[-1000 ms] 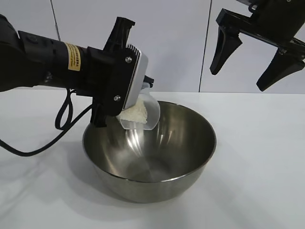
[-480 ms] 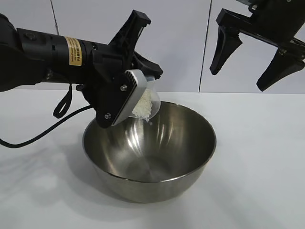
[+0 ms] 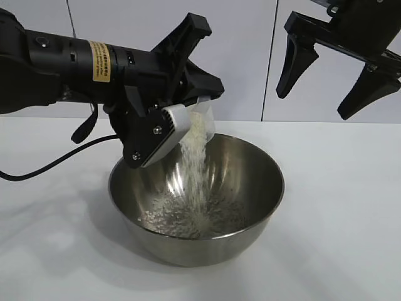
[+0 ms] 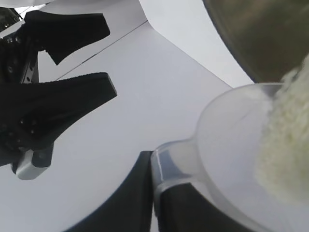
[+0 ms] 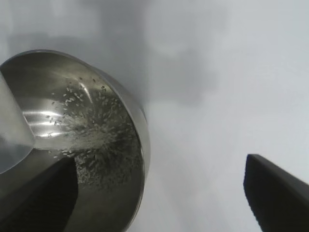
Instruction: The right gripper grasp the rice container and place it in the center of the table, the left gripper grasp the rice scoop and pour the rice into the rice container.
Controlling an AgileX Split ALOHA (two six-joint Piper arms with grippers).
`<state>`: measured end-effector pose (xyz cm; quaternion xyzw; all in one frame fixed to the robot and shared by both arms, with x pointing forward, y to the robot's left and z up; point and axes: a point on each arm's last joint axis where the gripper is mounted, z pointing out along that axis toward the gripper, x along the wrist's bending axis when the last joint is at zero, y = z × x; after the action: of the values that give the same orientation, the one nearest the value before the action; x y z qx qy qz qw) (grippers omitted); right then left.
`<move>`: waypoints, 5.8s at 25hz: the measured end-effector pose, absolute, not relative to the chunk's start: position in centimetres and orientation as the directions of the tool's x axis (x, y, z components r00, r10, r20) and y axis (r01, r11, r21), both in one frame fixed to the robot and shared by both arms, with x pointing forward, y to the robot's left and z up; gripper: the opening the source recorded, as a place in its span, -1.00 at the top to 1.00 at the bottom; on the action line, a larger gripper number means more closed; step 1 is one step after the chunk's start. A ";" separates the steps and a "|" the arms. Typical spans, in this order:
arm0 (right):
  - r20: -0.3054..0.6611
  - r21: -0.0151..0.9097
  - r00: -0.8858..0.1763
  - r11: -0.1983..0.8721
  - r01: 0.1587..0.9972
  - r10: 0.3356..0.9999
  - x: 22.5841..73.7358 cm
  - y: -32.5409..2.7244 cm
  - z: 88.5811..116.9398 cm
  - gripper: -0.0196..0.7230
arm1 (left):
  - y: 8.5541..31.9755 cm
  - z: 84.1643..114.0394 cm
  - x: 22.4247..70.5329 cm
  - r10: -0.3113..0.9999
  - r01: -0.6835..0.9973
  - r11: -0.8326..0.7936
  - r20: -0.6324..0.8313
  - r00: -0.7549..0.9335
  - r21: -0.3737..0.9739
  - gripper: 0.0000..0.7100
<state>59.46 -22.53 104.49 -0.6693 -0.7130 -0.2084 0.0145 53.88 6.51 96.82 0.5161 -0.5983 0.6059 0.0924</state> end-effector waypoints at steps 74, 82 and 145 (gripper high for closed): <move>0.284 0.331 -0.118 0.018 0.943 0.951 59.9 -22.6 104.6 -0.78 | 21.6 90.4 52.6 0.922 0.085 -0.277 0.240 0.303 0.957 0.99; 0.284 0.333 -0.118 0.017 0.943 0.951 60.0 -22.6 104.6 -0.78 | 21.1 87.6 53.9 0.913 0.140 -0.296 0.236 0.333 0.945 0.99; 0.285 0.334 -0.118 0.017 0.942 0.951 60.0 -22.6 104.6 -0.77 | 24.1 88.5 45.9 0.967 0.314 -0.141 0.062 0.248 0.939 -0.93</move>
<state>59.97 -22.61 104.62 -0.6641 -0.7129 -0.2251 -0.0101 45.91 24.07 88.49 0.6570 0.4873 0.3724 0.4384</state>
